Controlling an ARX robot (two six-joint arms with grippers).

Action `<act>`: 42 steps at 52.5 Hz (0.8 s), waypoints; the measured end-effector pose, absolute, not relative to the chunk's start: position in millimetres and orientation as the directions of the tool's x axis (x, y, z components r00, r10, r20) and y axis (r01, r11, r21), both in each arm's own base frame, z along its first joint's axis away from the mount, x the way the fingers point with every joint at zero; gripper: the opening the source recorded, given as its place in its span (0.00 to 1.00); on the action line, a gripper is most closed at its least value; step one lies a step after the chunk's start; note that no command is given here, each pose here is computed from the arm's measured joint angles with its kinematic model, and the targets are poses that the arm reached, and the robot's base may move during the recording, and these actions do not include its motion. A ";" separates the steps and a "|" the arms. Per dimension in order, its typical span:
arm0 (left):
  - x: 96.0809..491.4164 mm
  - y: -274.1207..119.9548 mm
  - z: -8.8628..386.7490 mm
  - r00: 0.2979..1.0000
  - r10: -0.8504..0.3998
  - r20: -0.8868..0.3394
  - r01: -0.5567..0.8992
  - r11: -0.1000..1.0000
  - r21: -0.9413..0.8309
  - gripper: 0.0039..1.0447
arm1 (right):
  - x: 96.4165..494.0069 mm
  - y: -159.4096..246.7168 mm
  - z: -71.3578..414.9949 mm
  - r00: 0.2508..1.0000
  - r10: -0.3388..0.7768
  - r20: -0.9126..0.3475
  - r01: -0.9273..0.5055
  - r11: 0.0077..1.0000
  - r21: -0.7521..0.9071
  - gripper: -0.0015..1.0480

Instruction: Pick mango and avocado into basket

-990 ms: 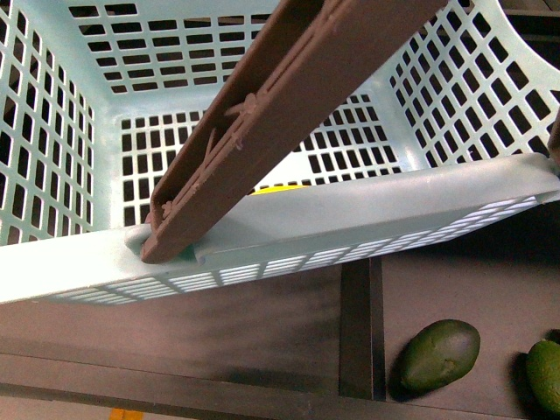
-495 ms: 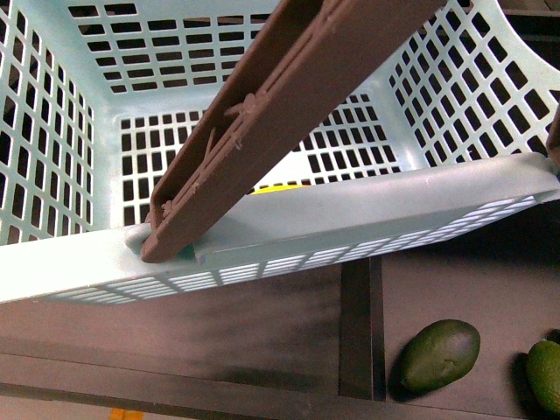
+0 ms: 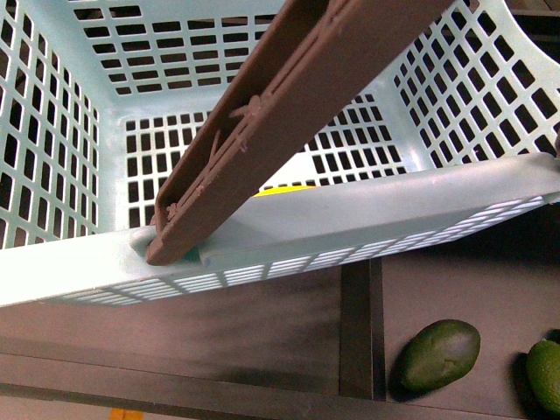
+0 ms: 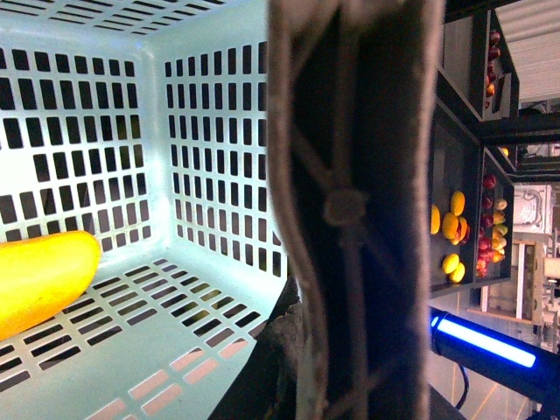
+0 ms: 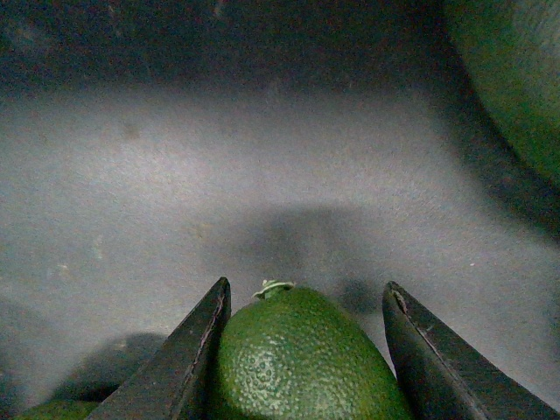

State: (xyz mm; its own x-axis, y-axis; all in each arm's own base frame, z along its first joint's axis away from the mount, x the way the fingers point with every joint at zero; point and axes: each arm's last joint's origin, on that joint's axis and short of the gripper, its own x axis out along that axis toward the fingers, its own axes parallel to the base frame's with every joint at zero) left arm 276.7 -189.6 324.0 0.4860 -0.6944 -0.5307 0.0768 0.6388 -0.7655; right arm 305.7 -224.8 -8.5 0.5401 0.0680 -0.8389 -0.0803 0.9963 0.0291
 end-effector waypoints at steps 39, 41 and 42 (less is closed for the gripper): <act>276.8 -189.6 324.0 0.487 -0.694 -0.531 0.077 0.639 -0.765 0.04 | 272.2 -136.0 170.7 0.863 0.258 -0.433 -0.250 0.965 0.078 0.44; 276.8 -189.6 324.0 0.487 -0.694 -0.531 0.077 0.639 -0.765 0.04 | 268.2 -125.4 183.2 0.872 0.273 -0.406 -0.270 0.961 0.067 0.44; 276.8 -189.6 324.0 0.487 -0.694 -0.531 0.077 0.639 -0.765 0.04 | 267.0 -121.9 187.4 0.874 0.278 -0.398 -0.275 0.959 0.066 0.44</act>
State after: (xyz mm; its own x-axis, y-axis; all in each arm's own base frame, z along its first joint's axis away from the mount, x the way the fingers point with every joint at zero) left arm 276.8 -189.6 324.0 0.4866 -0.6939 -0.5308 0.0766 0.6391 -0.7653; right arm 267.0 -121.9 187.4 0.8744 0.2778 -0.3978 -0.2748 0.9592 0.0659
